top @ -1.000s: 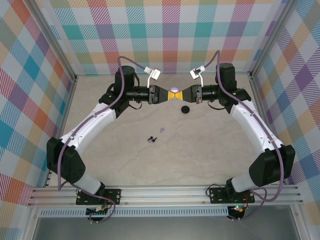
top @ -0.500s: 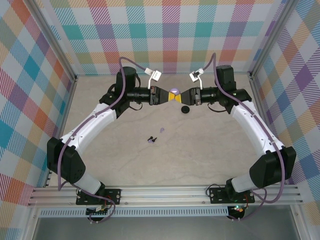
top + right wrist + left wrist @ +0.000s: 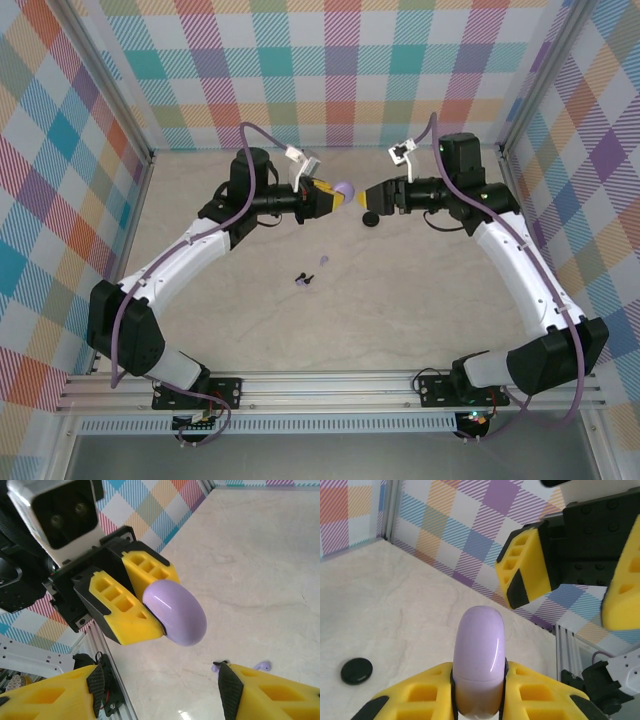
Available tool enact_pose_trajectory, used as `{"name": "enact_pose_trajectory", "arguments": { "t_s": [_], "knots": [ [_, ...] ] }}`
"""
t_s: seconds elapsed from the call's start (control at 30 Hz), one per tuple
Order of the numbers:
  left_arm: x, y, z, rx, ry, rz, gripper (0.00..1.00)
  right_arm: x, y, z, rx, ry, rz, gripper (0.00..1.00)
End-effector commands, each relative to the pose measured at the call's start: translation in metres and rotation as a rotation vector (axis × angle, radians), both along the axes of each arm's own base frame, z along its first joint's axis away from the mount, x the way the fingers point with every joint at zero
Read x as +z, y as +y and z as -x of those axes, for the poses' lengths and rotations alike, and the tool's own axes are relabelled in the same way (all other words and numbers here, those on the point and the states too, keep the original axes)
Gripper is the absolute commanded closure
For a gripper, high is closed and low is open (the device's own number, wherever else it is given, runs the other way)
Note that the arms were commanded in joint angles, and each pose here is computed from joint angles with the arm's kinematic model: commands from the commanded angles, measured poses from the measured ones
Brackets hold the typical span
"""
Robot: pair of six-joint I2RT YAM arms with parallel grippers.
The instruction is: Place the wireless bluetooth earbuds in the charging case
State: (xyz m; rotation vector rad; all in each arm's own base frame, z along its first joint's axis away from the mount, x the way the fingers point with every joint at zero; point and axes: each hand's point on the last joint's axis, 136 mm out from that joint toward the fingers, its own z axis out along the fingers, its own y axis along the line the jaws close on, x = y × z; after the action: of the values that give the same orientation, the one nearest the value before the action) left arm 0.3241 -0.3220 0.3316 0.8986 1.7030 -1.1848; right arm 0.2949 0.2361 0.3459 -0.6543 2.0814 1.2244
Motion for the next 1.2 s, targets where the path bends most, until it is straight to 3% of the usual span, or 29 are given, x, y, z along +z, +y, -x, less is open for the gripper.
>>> {"name": "enact_pose_trajectory", "arguments": {
  "t_s": [0.0,0.2,1.17],
  "knots": [
    [0.033,-0.004,0.019,-0.069,-0.184,0.038,0.84,0.006,0.002,0.004,0.006,-0.034,0.029,0.36],
    [0.037,-0.005,0.036,-0.109,-0.277,0.037,0.83,0.005,0.008,0.005,0.016,-0.042,0.051,0.35],
    [0.027,-0.013,0.061,-0.211,-0.291,-0.007,0.85,0.009,-0.001,-0.018,-0.132,-0.075,0.089,0.35]
  ]
}}
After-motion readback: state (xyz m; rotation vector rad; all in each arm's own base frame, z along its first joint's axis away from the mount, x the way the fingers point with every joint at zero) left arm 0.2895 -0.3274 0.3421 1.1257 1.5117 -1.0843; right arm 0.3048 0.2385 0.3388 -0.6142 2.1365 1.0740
